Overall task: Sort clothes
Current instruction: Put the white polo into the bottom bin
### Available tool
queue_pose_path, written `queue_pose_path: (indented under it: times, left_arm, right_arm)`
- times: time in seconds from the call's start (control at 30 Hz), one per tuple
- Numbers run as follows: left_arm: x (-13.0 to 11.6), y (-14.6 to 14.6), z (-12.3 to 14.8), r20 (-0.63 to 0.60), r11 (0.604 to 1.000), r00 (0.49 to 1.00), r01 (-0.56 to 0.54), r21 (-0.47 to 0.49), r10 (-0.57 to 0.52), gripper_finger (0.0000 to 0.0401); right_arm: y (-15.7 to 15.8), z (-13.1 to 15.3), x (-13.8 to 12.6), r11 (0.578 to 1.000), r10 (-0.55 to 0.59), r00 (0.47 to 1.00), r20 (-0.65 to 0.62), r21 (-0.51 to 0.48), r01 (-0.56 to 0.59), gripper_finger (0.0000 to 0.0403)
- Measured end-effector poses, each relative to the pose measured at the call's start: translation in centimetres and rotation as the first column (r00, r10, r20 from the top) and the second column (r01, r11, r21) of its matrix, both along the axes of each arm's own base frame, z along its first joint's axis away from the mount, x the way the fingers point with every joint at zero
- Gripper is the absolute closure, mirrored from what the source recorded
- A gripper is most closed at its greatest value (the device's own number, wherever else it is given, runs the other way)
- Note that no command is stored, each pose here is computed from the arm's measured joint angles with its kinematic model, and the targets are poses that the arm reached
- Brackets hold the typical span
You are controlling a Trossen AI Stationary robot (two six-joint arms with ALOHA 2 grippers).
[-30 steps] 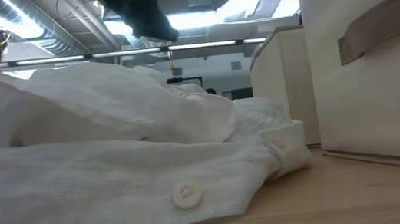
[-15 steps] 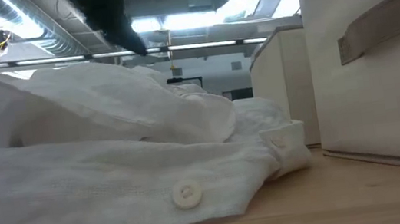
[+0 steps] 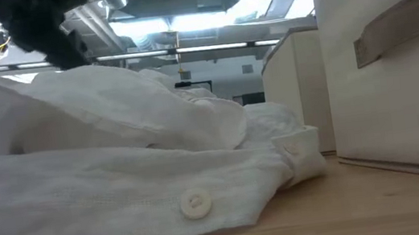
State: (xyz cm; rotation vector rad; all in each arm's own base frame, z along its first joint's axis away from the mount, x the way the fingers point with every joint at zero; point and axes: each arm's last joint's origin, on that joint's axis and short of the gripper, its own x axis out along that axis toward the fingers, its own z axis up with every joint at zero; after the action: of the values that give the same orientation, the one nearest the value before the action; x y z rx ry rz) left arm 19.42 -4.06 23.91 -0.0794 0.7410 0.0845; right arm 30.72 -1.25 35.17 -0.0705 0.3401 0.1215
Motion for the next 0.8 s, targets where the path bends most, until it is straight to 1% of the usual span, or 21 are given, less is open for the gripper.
queue_pose_path:
  times: [0.07, 0.13, 0.27, 0.33, 0.43, 0.5, 0.6, 0.7, 0.8]
  left_arm:
    - [-0.5, -0.3, -0.7, 0.004, 1.000, 1.000, -0.006, -0.005, 0.006, 0.0270]
    - [-0.8, -0.4, -1.4, -0.013, 1.000, 1.000, -0.008, -0.008, 0.008, 0.0270]
    - [-1.3, -0.6, -2.7, -0.053, 1.000, 0.999, -0.001, 0.000, 0.001, 0.0270]
    - [-1.4, -0.5, -3.0, -0.068, 1.000, 0.998, -0.001, 0.002, 0.001, 0.0270]
    - [-1.5, -0.5, -3.3, -0.074, 1.000, 0.997, 0.000, 0.004, 0.000, 0.0270]
    - [-1.5, -0.5, -3.5, -0.074, 1.000, 0.997, 0.005, 0.009, -0.004, 0.0270]
    - [-1.7, -0.5, -4.0, -0.086, 1.000, 0.996, 0.010, 0.017, -0.008, 0.0270]
    - [-1.8, -0.4, -4.6, -0.082, 1.000, 0.997, 0.006, 0.013, -0.005, 0.0270]
    - [-1.9, -0.4, -5.1, -0.074, 1.000, 0.997, 0.006, 0.010, -0.005, 0.0270]
  right_arm:
    - [-0.1, -0.4, 1.0, 1.000, -0.013, 1.000, 0.027, 0.026, 0.013, 0.0182]
    - [-0.2, -0.7, 2.0, 0.997, -0.052, 0.997, 0.056, 0.067, 0.048, 0.0182]
    - [-0.1, -2.6, 3.9, 0.992, -0.066, 0.997, 0.026, 0.112, 0.063, 0.0175]
    - [0.4, -3.8, 4.8, 0.990, -0.050, 0.999, -0.005, 0.130, 0.050, 0.0157]
    - [1.8, -5.4, 6.4, 0.990, -0.010, 0.999, -0.054, 0.143, 0.017, 0.0118]
    - [3.0, -6.6, 7.4, 0.991, 0.024, 0.996, -0.087, 0.131, -0.013, 0.0092]
    - [4.6, -8.2, 8.5, 0.994, 0.081, 0.990, -0.116, 0.075, -0.073, 0.0065]
    - [5.8, -10.1, 9.3, 0.991, 0.131, 0.980, -0.151, 0.019, -0.130, 0.0055]
    - [6.6, -12.4, 10.0, 0.985, 0.160, 0.965, -0.208, -0.024, -0.169, 0.0058]
